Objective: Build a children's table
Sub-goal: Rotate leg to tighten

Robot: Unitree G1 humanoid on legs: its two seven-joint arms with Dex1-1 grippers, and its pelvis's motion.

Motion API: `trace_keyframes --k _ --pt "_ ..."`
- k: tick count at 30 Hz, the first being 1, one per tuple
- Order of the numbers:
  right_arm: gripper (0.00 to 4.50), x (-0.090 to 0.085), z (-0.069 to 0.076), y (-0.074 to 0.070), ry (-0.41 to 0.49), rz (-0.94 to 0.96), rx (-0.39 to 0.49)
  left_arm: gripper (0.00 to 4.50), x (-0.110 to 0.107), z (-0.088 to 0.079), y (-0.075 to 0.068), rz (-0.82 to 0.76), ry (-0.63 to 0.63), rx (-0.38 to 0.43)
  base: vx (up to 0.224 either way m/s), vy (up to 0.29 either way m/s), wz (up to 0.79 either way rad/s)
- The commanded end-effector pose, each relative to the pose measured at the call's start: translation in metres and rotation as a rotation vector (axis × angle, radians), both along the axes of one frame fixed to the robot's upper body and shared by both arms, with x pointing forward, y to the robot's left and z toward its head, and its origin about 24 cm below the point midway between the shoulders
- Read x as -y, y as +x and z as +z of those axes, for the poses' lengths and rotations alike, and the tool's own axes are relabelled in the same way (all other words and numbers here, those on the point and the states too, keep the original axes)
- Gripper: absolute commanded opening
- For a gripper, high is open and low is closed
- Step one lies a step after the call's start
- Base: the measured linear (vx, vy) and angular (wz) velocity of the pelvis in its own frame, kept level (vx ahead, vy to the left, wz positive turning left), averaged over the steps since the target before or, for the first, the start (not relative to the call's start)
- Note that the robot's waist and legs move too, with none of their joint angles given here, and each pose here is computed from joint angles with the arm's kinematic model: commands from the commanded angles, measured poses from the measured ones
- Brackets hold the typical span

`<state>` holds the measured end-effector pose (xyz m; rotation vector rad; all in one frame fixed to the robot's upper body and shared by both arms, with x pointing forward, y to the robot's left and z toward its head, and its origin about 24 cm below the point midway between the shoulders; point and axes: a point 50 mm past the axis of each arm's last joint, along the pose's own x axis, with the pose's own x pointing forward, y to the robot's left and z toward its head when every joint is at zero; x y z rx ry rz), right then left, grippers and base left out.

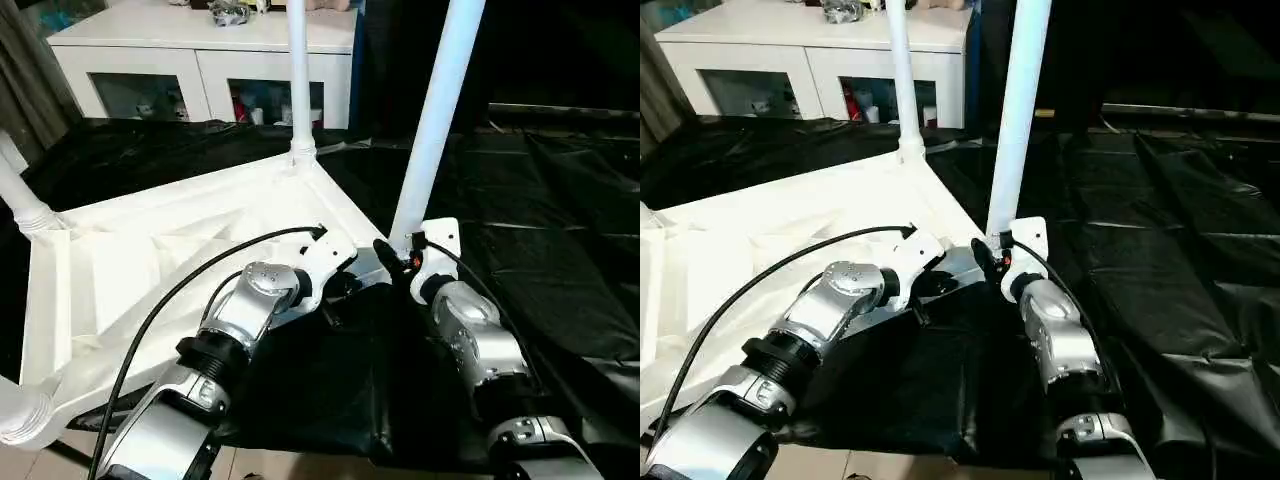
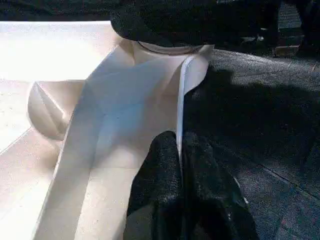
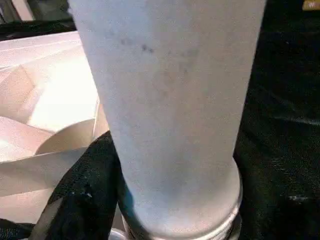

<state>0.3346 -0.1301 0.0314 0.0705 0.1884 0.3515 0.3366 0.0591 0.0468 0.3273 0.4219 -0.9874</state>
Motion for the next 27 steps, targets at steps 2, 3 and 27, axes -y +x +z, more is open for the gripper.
trace_keyframes --k 2,3,27 --pt "3.45 -0.020 -0.002 -0.010 0.022 0.190 0.021 0.00 -0.012 0.008 0.007 0.073 -0.062 0.070 0.000 0.000 0.00" --pt "3.52 -0.018 0.000 -0.009 0.023 0.209 0.028 0.00 -0.014 0.007 0.006 0.063 -0.059 0.064 0.000 0.000 0.00" --pt "3.84 0.020 0.022 -0.029 -0.124 0.830 0.017 0.00 -0.044 0.010 -0.032 -0.336 -0.079 -0.040 0.000 0.000 0.00"
